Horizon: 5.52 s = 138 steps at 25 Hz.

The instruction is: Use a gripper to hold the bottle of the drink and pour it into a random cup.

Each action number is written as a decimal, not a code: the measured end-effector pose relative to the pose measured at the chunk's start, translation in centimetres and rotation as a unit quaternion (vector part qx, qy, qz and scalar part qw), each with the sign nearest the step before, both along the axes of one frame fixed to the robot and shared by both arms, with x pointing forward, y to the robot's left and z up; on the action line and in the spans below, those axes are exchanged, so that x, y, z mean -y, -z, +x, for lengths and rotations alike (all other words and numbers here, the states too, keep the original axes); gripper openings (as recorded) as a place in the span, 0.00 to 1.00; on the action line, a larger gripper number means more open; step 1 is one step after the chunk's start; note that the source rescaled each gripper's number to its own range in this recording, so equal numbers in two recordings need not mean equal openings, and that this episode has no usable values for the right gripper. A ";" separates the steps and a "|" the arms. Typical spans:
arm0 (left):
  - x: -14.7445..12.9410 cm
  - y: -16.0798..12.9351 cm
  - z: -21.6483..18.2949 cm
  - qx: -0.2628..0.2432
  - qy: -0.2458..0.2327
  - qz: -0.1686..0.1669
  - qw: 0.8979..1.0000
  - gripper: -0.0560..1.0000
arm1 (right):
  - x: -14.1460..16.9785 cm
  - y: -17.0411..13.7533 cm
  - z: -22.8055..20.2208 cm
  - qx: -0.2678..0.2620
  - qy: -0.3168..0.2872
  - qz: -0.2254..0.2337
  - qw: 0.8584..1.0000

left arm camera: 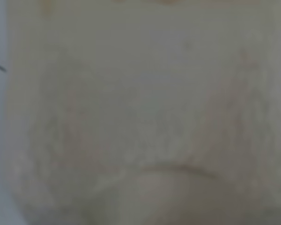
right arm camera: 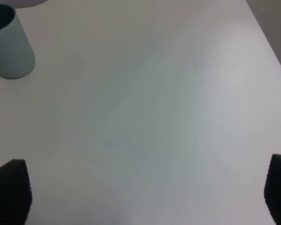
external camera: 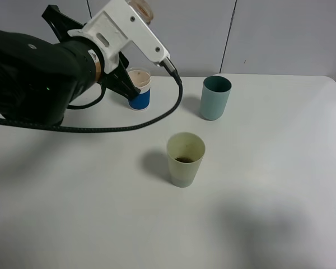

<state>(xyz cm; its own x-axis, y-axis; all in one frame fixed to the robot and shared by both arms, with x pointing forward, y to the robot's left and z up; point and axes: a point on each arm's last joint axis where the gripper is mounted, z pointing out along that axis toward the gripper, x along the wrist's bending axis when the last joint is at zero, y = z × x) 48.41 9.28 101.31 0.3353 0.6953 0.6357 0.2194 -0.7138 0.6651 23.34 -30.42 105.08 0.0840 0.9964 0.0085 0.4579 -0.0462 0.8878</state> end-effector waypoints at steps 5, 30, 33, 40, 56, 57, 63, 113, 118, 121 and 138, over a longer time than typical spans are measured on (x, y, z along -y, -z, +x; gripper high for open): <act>-1.6 0.0 1.5 -0.034 -0.005 -0.057 0.998 0.05 | 0.0 0.0 0.0 0.000 0.000 0.000 1.000; -5.2 -0.2 4.1 -0.079 0.178 -0.215 0.957 0.05 | 0.0 0.0 0.0 0.000 0.000 0.000 1.000; -5.8 1.4 3.8 -0.060 0.183 -0.236 0.952 0.05 | 0.0 0.0 0.0 0.000 0.000 0.000 1.000; -8.3 4.4 3.5 -0.020 0.143 -0.290 0.946 0.05 | 0.0 0.0 0.0 0.000 0.000 0.000 1.000; -9.8 11.8 5.4 -0.013 0.077 -0.344 0.936 0.05 | 0.0 0.0 0.0 0.000 0.000 0.000 1.000; -9.8 12.1 5.4 -0.013 0.076 -0.343 0.936 0.05 | 0.0 0.0 0.0 0.000 0.000 0.000 1.000; -10.1 14.2 5.5 -0.014 0.060 -0.348 0.935 0.05 | 0.0 0.0 0.0 0.000 0.000 0.000 1.000; -11.7 12.0 2.7 -0.003 -0.006 -0.453 0.891 0.80 | 0.0 0.0 0.0 0.000 0.000 0.000 1.000; -12.3 9.7 1.4 0.024 -0.005 -0.471 0.882 0.80 | 0.0 0.0 0.0 0.000 0.000 0.000 1.000; -12.6 8.0 0.5 0.043 0.001 -0.494 0.869 0.80 | 0.0 0.0 0.0 0.000 0.000 0.000 1.000; -15.0 -2.3 -3.4 0.205 0.025 -0.577 0.791 0.87 | 0.0 0.0 0.0 0.000 0.000 0.000 1.000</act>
<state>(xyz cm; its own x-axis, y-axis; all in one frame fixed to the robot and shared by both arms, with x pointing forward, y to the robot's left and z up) 45.01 24.30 103.64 0.3104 0.8842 -0.3491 -0.1917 0.4179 0.8881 23.34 -30.42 105.08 0.0840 0.9964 0.0085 0.4579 -0.0462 0.8878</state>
